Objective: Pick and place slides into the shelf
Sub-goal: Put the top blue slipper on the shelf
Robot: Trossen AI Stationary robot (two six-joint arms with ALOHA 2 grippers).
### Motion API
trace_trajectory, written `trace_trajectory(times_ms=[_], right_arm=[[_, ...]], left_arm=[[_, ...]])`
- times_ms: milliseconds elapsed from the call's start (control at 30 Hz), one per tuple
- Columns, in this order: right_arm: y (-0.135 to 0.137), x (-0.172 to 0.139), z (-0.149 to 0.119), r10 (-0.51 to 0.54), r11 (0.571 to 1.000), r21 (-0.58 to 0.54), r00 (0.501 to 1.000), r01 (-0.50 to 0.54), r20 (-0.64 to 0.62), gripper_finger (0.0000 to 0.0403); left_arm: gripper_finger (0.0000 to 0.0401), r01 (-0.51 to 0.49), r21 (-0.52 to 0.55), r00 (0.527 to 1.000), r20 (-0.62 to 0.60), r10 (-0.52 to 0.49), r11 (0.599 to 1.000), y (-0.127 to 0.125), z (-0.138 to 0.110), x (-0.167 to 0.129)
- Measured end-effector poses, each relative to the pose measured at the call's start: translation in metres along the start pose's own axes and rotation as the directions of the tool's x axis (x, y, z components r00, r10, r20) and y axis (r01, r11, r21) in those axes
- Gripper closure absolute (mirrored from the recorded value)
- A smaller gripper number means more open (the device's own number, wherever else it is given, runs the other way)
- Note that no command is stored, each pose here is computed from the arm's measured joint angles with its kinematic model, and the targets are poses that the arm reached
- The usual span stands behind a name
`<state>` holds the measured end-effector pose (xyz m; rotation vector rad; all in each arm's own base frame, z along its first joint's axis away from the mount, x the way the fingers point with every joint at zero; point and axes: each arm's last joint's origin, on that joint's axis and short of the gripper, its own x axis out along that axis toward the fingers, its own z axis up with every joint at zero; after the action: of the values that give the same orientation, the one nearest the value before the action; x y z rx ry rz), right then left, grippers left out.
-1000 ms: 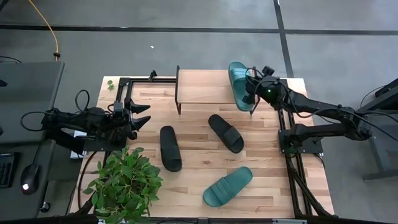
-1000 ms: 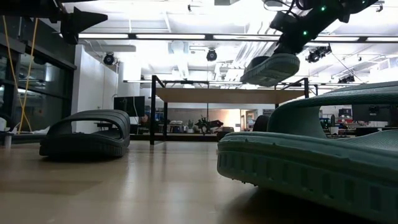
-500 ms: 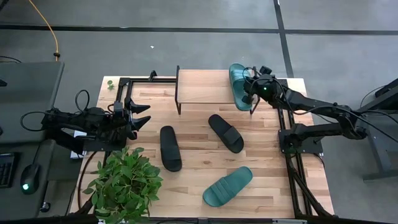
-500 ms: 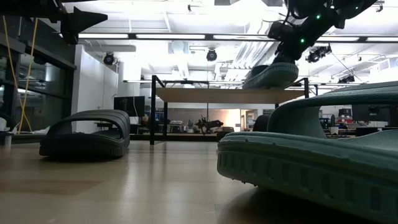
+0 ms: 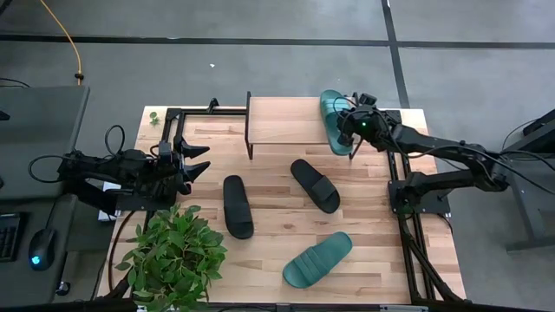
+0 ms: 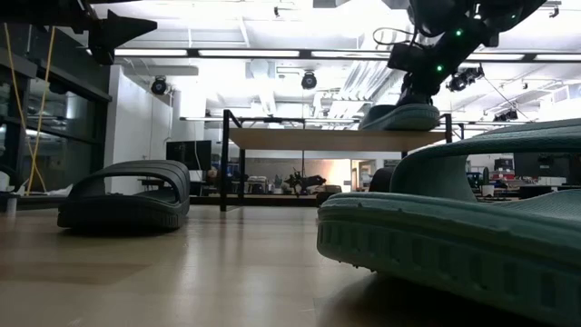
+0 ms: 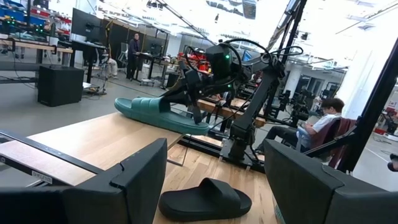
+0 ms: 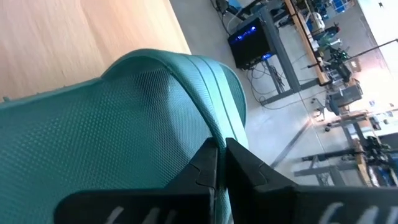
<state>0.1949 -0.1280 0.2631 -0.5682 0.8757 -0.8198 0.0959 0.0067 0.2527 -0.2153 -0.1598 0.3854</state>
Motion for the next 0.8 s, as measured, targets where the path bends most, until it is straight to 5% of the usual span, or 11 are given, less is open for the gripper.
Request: trace_trajectory(times_ms=[800], right_arm=[[-0.0037, -0.0081, -0.0049, -0.011, 0.999, -0.048, 1.000, 0.009, -0.029, 0.0403]], left_arm=[[0.0151, 0.001, -0.002, 1.000, -0.002, -0.001, 1.000, 0.0000, -0.0002, 0.0000]])
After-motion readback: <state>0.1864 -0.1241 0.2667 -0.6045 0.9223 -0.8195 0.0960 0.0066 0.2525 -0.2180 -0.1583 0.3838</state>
